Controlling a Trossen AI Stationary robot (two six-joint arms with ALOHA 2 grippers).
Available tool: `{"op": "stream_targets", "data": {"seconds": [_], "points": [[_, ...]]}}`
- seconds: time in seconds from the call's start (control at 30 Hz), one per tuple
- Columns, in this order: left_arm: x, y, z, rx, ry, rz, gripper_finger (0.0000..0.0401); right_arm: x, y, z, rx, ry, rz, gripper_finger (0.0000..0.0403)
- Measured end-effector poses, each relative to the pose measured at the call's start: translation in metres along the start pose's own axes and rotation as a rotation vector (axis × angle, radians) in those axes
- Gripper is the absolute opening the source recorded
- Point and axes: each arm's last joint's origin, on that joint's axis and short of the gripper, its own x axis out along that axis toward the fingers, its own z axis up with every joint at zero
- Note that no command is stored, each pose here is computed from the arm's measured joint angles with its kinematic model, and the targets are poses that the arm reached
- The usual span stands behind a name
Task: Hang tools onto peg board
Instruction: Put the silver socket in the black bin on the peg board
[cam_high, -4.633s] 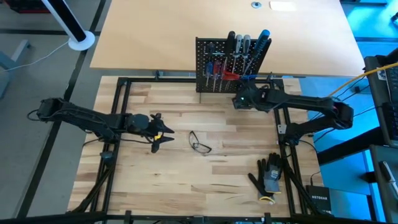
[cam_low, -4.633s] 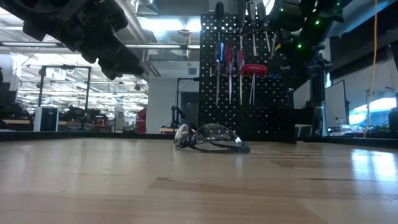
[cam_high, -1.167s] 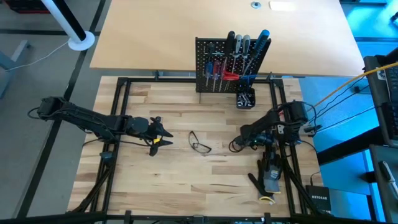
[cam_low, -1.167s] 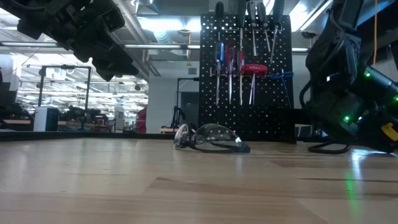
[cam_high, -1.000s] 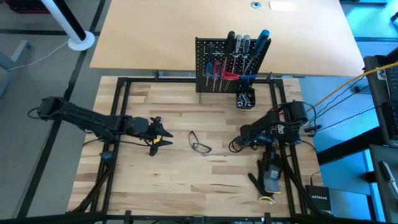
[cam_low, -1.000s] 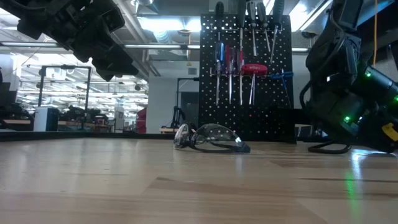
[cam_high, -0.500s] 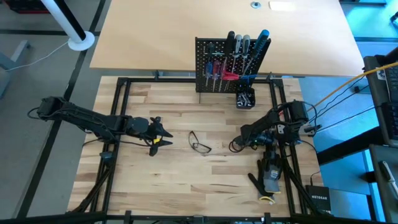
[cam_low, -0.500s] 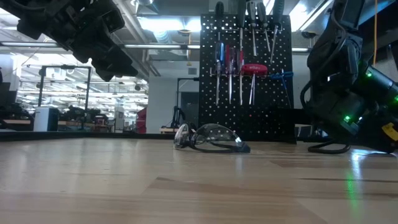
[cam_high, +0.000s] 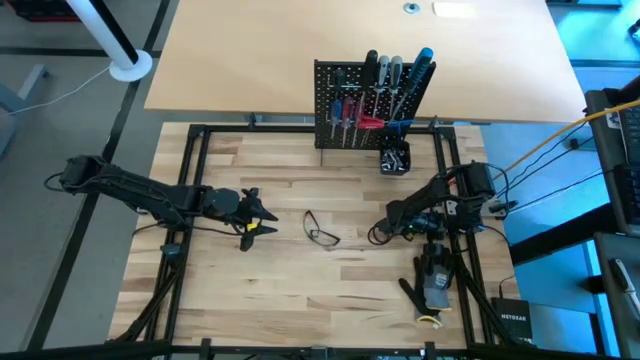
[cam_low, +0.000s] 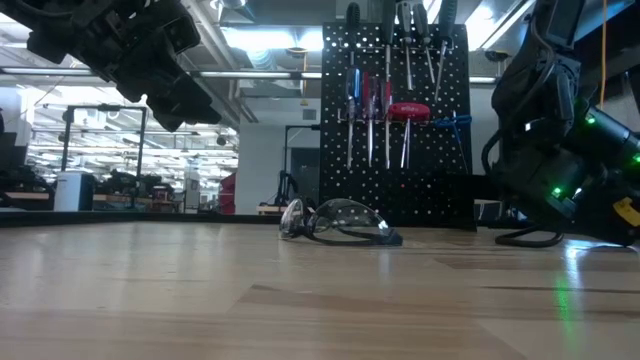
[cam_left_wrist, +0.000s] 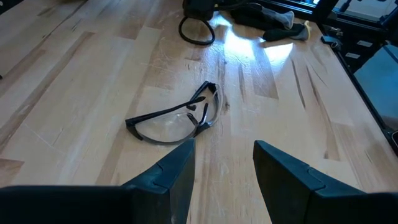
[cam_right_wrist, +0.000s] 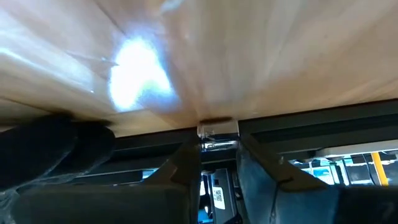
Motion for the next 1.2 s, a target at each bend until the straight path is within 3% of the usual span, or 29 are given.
{"op": "stream_targets", "data": {"seconds": [0.37,0.93,1.2], "points": [[0.000,0.000,0.000,-0.004,-0.001,0.000,0.0153,-0.021,0.004,-0.001,-0.013,-0.097,0.062,0.0083],[0.000,0.000,-0.001,-0.008,0.012,0.002,0.0153,-0.076,0.011,0.006,-0.036,-0.296,0.049,0.0085],[0.000,0.000,-0.001,-0.008,0.012,0.002,0.0153,-0.119,0.008,-0.025,-0.034,-0.506,0.045,0.0084]]}}
